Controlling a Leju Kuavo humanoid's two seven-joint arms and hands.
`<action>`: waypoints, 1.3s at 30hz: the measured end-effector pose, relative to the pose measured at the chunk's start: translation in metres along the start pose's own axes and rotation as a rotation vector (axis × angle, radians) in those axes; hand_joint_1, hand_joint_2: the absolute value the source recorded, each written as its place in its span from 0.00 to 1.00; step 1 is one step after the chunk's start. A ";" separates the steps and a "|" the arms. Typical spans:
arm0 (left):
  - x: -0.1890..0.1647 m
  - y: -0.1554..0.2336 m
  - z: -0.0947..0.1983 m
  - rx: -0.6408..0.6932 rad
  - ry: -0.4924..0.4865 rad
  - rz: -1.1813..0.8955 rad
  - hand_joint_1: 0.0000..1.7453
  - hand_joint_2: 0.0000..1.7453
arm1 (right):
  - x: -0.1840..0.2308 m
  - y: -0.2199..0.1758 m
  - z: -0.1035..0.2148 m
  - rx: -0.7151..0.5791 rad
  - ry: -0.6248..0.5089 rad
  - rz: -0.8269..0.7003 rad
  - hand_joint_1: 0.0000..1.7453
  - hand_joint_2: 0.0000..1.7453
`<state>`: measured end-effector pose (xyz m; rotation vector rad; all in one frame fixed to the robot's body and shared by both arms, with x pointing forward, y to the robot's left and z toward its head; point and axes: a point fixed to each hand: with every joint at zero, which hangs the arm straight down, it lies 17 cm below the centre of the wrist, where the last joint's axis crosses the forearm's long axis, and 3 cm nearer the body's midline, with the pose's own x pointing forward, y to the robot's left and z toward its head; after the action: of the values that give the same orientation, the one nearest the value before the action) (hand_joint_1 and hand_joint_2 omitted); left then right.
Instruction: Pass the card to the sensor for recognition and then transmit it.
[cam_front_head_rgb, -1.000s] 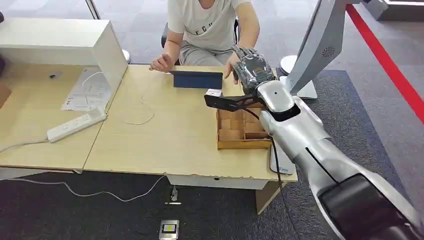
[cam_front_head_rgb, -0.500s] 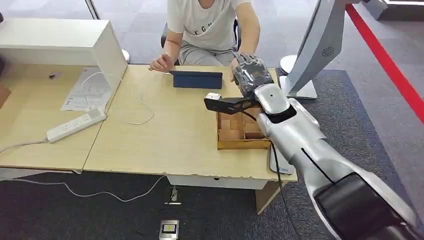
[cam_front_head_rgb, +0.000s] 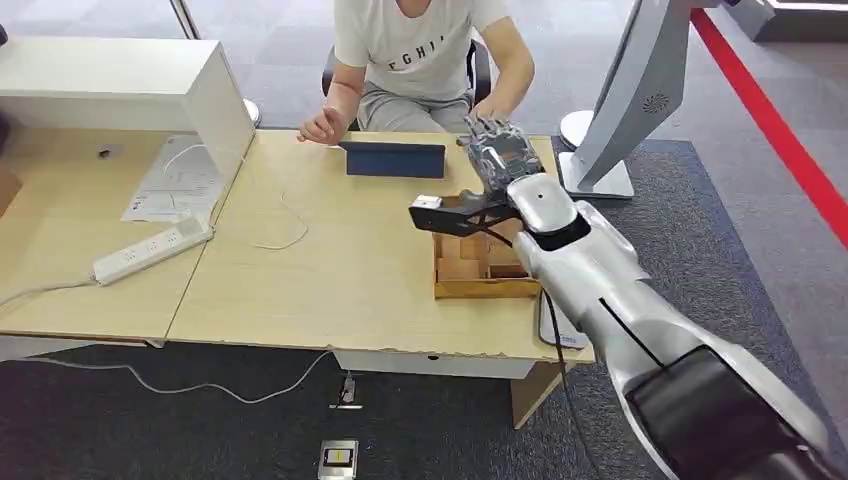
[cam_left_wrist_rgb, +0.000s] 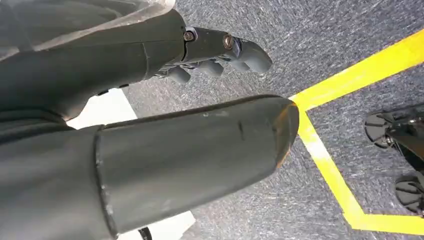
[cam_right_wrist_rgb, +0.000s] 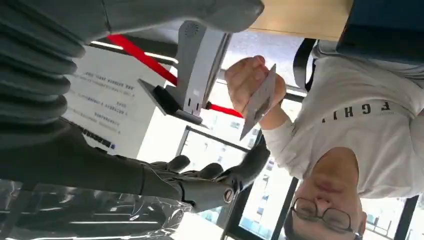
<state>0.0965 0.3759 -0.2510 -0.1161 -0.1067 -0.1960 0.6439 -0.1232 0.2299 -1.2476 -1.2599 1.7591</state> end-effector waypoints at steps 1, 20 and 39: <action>0.000 0.000 0.000 0.000 0.000 -0.001 0.00 0.00 | -0.001 0.001 0.000 0.001 0.002 0.002 0.00 0.00; 0.000 0.003 0.001 0.003 -0.011 0.001 0.00 0.00 | -0.085 -0.007 0.012 -0.137 0.026 -0.165 0.00 0.00; 0.006 0.037 0.004 0.124 -0.082 0.040 0.00 0.00 | -0.262 0.075 0.143 -0.197 0.246 -0.510 0.00 0.00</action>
<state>0.1096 0.4114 -0.2502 -0.0031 -0.1976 -0.1442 0.6041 -0.4277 0.2592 -1.0827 -1.4685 1.1087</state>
